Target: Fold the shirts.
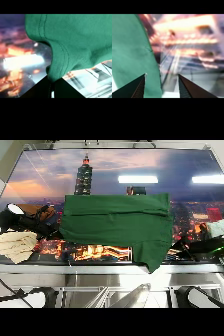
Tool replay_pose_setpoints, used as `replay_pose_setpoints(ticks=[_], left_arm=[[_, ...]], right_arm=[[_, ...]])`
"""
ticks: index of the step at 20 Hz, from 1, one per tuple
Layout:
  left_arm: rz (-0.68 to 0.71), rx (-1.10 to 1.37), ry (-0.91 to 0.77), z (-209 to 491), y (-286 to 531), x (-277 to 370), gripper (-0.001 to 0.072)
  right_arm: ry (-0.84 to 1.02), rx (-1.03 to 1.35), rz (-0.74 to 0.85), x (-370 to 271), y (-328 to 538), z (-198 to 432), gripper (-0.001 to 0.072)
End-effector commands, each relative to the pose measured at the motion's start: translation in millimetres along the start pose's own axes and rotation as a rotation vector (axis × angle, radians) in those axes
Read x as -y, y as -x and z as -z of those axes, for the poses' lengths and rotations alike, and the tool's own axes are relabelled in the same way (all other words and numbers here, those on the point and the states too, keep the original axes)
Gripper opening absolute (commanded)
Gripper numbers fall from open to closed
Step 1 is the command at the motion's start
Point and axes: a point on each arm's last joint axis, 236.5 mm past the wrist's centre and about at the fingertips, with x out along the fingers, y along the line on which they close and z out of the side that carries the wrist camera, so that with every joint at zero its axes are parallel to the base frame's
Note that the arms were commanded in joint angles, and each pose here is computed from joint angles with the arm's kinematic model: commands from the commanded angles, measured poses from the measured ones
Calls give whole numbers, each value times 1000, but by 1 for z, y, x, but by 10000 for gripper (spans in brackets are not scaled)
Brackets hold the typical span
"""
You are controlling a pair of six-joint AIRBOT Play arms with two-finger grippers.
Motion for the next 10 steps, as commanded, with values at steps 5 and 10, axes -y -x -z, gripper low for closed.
replay_pose_setpoints(ticks=[5, 10], left_arm=[[5, -8, -17, 1, -1, 5, 19], [18, -54, -17, 12, -1, 8, 19]], right_arm=[[89, 41, -35, -12, -46, 13, 416], [149, -24, -65, -24, -49, 31, 341]])
